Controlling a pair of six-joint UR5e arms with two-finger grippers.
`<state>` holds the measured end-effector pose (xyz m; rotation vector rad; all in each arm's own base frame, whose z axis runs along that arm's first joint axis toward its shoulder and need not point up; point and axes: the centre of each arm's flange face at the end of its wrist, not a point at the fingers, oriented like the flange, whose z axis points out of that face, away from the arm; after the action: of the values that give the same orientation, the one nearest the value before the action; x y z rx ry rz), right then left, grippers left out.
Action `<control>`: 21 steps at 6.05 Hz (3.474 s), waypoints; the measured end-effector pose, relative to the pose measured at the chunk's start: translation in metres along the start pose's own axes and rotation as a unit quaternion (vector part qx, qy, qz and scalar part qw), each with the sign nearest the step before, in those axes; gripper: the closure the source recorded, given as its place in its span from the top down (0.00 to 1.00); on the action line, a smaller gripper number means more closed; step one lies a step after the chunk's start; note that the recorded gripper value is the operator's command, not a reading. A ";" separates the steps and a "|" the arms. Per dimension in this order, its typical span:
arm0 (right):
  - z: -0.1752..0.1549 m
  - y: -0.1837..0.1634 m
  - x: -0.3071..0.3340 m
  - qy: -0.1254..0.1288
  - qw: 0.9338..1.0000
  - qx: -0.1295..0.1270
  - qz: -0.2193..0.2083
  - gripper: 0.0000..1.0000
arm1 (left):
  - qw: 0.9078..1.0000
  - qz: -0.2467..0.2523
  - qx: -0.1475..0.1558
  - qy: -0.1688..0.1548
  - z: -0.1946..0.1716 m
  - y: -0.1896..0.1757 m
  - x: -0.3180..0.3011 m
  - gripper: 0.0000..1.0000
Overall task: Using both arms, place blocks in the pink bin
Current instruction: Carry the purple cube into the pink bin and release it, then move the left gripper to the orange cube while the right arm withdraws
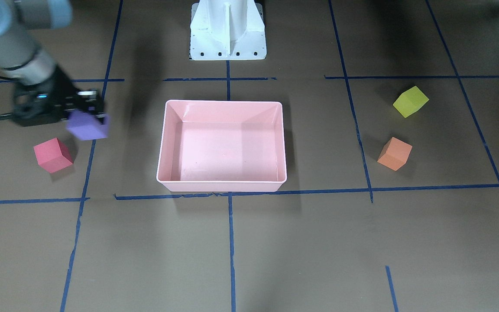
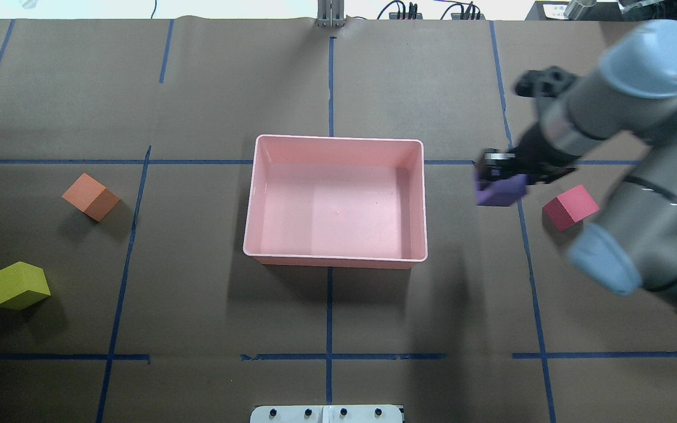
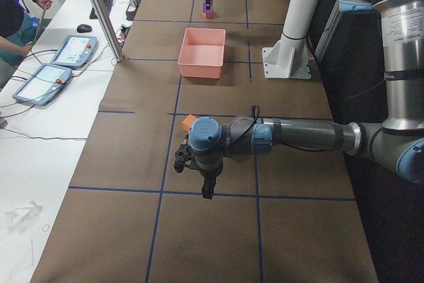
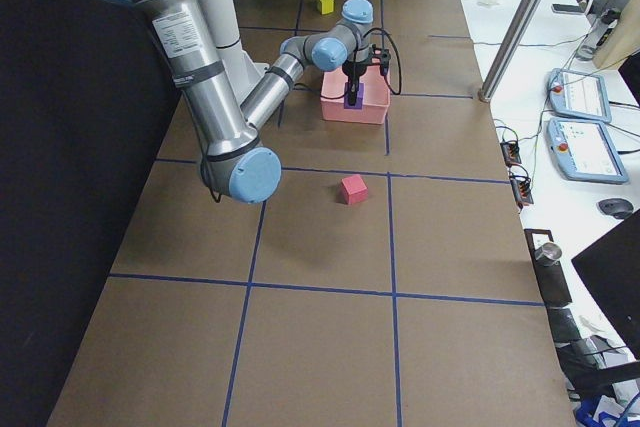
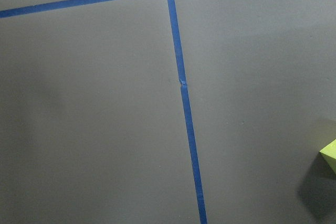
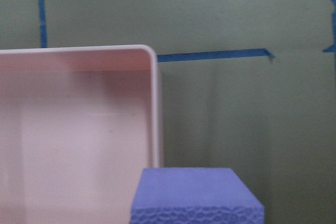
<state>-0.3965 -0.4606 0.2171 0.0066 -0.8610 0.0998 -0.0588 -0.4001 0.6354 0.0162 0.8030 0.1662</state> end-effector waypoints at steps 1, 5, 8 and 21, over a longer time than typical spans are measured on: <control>0.012 0.009 -0.056 0.005 1.000 0.007 0.024 1.00 | 1.000 0.000 0.000 0.000 0.000 0.000 0.000 1.00; 0.018 -0.008 -0.061 0.022 1.000 0.021 0.003 1.00 | 1.000 0.005 0.003 -0.001 -0.003 -0.002 0.004 1.00; -0.007 -0.070 0.033 0.030 0.996 0.008 -0.082 1.00 | 0.996 0.071 0.056 -0.013 -0.037 -0.064 0.039 1.00; -0.073 -0.059 0.500 0.045 0.960 -0.054 -0.272 1.00 | 0.975 0.214 0.053 0.006 0.147 -0.172 0.315 1.00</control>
<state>-0.0120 -0.4732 0.5503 0.1346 -0.7477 -0.4604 0.2864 -0.5138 0.4989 0.2903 0.8128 0.5306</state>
